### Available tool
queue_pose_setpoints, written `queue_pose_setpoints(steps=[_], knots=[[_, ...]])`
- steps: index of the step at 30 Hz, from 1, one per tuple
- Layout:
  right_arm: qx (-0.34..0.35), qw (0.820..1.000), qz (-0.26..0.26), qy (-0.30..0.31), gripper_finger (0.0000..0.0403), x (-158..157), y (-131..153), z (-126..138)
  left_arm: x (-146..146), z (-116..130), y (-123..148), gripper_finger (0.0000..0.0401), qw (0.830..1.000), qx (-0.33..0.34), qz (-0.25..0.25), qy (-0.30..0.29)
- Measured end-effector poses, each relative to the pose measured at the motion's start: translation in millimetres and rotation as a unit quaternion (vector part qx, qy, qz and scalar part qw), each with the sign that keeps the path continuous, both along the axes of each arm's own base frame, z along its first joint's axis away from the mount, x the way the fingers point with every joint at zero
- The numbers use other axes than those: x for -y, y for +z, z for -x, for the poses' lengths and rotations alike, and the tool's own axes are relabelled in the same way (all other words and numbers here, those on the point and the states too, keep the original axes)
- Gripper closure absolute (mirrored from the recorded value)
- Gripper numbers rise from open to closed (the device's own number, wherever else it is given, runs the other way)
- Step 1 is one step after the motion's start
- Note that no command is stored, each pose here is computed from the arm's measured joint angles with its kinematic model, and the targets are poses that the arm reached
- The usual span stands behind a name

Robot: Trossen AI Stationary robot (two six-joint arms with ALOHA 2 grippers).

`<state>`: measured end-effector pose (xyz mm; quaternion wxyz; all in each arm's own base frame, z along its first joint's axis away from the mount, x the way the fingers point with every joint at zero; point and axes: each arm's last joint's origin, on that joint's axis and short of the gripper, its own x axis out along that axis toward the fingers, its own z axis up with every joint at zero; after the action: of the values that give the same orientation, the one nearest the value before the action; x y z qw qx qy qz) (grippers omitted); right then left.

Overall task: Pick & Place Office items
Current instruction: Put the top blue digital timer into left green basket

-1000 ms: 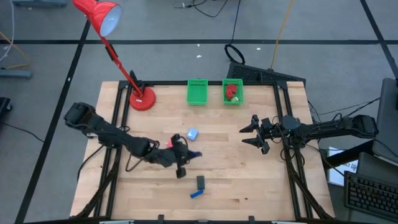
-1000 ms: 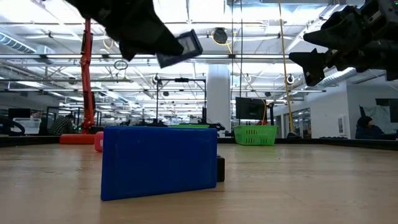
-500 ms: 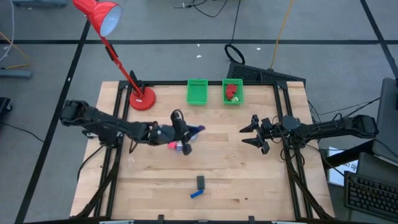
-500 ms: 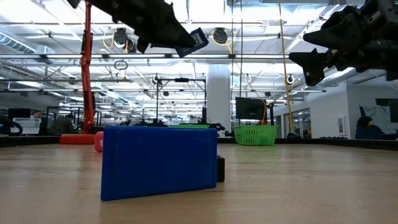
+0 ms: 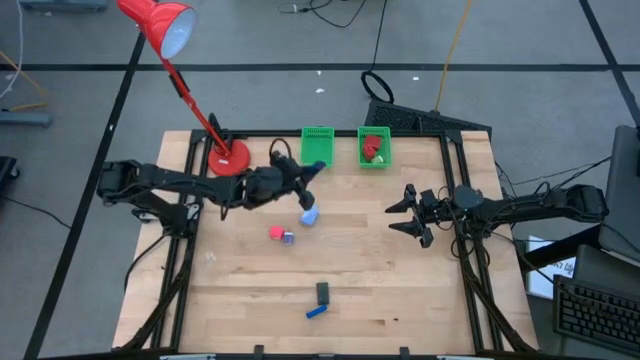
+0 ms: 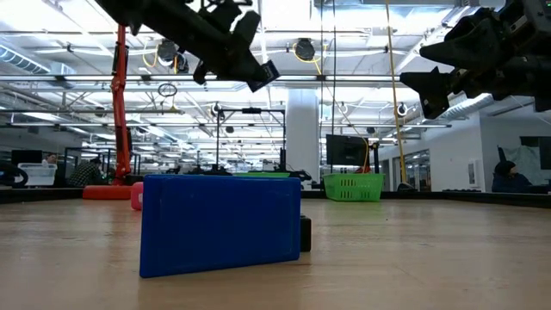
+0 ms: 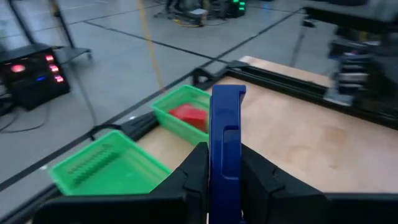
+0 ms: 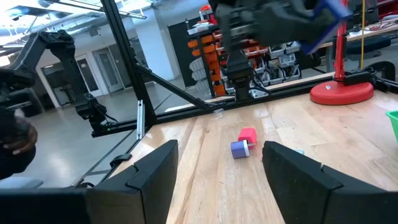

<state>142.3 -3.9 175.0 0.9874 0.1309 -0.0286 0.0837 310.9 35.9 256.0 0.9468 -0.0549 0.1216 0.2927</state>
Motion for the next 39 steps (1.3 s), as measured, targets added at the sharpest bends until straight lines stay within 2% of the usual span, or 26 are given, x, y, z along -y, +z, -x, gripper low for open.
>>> queue_pose_setpoints(steps=[5, 13, 18, 24, 32, 35, 39], knots=[[0.0, 1.0, 0.0, 0.0, 0.0179, 0, 0, 0, -23, 4, 0, 0.0334, 0.999, 0.001, 0.0, 0.04], [0.001, 1.0, 0.004, -0.002, 0.0179, 0, 0, 0, -58, 11, 5, 0.035, 0.994, 0.036, 0.004, 0.102], [0.002, 1.0, 0.012, -0.028, 0.0179, 2, 0, 0, -74, 16, 2, 0.034, 0.991, 0.034, 0.011, 0.131], [0.002, 1.0, 0.013, -0.028, 0.0179, 2, 0, 0, -89, 8, -22, 0.035, 0.991, 0.013, 0.041, 0.13], [0.0, 0.999, 0.015, -0.029, 0.0179, 2, -1, -1, -111, -2, -69, 0.034, 0.983, -0.022, 0.092, 0.158], [0.0, 0.999, 0.015, -0.029, 0.0179, 2, -1, -1, -114, -5, -84, 0.0334, 0.982, -0.032, 0.116, 0.148], [0.0, 0.999, 0.015, -0.029, 0.0179, 2, -1, -1, -115, -9, -93, 0.0347, 0.982, -0.032, 0.121, 0.141]])
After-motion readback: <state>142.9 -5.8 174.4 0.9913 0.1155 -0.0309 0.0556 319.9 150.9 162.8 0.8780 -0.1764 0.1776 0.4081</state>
